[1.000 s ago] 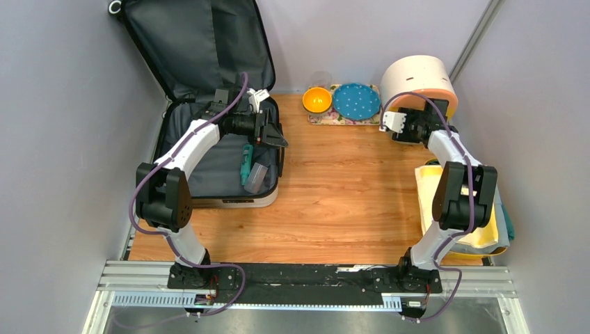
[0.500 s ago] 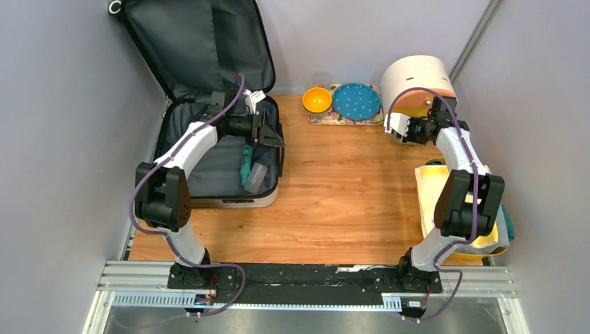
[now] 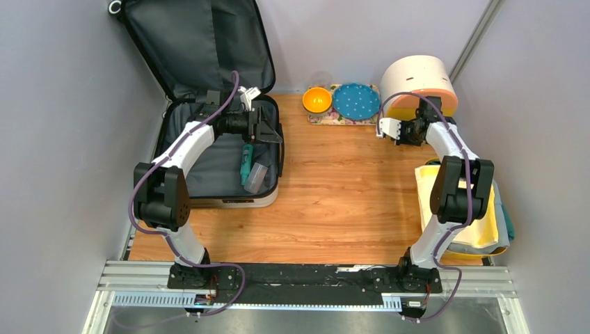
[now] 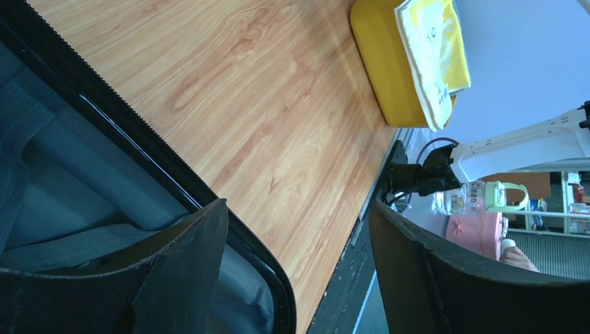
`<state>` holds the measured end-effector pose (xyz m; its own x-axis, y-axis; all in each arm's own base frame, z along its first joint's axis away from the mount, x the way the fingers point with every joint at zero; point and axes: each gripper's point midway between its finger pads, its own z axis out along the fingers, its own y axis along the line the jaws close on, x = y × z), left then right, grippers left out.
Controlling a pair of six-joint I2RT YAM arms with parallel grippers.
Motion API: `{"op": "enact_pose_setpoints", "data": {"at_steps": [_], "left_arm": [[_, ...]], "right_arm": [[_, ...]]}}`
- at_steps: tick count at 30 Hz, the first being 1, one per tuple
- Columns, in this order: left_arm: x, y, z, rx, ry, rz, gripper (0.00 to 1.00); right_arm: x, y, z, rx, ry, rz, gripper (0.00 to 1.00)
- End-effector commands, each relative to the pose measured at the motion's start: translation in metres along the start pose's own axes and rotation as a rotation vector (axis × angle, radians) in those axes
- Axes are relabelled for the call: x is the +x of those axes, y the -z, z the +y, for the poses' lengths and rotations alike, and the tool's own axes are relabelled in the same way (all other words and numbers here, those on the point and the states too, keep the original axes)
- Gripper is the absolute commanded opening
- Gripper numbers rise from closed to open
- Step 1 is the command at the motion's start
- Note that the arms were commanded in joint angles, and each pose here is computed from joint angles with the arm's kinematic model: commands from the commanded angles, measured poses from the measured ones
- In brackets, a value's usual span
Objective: Open, take out, and arrange the luggage
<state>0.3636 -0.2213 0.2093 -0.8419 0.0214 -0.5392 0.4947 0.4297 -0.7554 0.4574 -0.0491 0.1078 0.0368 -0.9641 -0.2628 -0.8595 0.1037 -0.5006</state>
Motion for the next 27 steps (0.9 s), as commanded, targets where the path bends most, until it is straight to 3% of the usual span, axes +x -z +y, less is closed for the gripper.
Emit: {"op": "enact_pose_setpoints", "data": {"at_steps": [1, 5, 10, 15, 19, 23, 27], "left_arm": [[-0.009, 0.006, -0.011, 0.018, -0.039, -0.035, 0.81], [-0.011, 0.005, -0.008, 0.013, -0.037, -0.042, 0.81], [-0.016, 0.006, -0.008, 0.016, -0.043, -0.051, 0.81], [-0.018, 0.008, -0.010, 0.024, -0.052, -0.054, 0.81], [-0.013, 0.009, -0.015, 0.042, -0.072, -0.062, 0.81], [-0.011, 0.011, -0.018, 0.049, -0.081, -0.079, 0.81], [-0.011, 0.010, -0.017, 0.050, -0.077, -0.082, 0.81]], "right_arm": [[0.012, -0.002, -0.049, 0.214, 0.038, 0.122, 0.09], [0.014, -0.012, -0.079, 0.378, 0.050, 0.159, 0.13], [0.015, -0.016, -0.095, 0.455, 0.044, 0.187, 0.16], [-0.002, 0.016, -0.099, 0.488, -0.055, 0.138, 0.25], [-0.024, 0.068, -0.092, 0.506, -0.331, 0.037, 0.29], [-0.035, 0.101, -0.079, 0.506, -0.772, -0.114, 0.46], [-0.028, 0.112, -0.081, 0.523, -1.111, -0.210, 0.53]]}}
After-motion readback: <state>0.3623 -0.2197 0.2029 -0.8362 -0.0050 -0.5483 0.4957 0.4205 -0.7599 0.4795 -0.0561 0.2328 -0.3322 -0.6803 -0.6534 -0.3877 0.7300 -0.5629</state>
